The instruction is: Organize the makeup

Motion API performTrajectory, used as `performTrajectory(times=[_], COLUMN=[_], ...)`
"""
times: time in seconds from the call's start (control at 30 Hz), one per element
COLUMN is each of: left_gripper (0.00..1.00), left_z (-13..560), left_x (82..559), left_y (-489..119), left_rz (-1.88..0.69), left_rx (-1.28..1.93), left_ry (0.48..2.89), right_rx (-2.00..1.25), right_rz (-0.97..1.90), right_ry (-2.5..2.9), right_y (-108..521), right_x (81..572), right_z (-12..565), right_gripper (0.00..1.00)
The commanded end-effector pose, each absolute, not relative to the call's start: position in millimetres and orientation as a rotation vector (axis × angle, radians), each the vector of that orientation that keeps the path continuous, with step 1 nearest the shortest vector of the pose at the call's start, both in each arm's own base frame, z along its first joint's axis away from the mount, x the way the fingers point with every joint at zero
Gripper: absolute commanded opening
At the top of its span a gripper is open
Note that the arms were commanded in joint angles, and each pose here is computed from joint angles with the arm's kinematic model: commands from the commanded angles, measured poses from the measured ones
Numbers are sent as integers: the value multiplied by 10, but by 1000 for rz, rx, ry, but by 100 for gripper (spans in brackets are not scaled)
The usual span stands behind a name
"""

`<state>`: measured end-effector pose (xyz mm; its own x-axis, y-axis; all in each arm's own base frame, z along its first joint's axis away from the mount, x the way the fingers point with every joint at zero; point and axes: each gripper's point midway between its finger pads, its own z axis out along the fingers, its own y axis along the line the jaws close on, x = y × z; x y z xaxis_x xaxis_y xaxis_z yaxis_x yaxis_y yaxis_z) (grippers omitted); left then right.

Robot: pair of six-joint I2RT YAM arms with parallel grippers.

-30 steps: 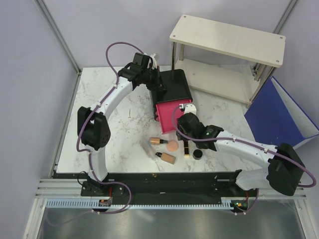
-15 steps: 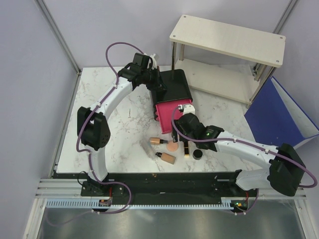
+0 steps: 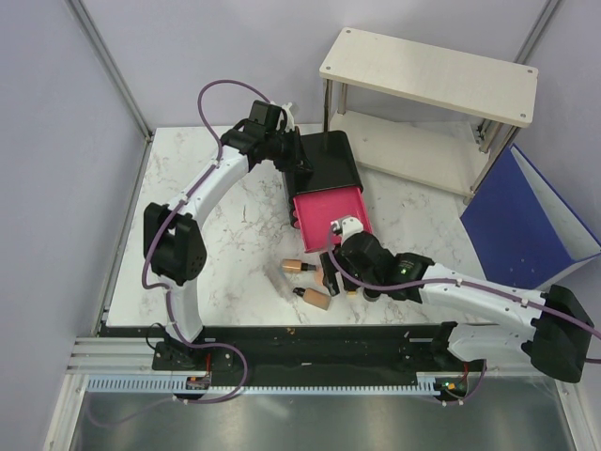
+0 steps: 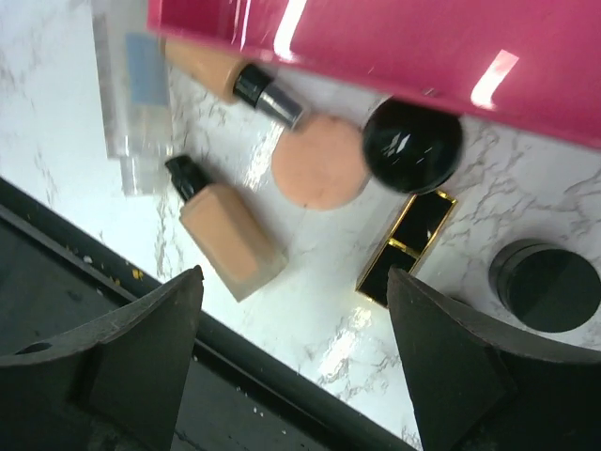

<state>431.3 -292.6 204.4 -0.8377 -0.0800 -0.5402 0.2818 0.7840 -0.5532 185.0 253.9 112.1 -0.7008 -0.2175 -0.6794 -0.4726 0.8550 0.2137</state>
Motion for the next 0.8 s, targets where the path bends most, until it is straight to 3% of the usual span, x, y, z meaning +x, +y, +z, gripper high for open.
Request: performTrajectory(times=[0.0,0.37,0.77], left_gripper=[15,17,17], left_z=[1441,1560,1530], left_x=[3971,3897,3811], left_y=[-2567,-2495,-2469], left_rz=[-629,-608,-610], left_rx=[161,185,214], left_ry=[2672,2666,2683], right_rx=[-658,-957,-890], right_rz=[527,374,203], right_ry=[2383,2397,2356], right_y=[2631,3114,3165], right_x=[1562,1311,1555], right_z=[1003,574,416], right_gripper=[86,85,82])
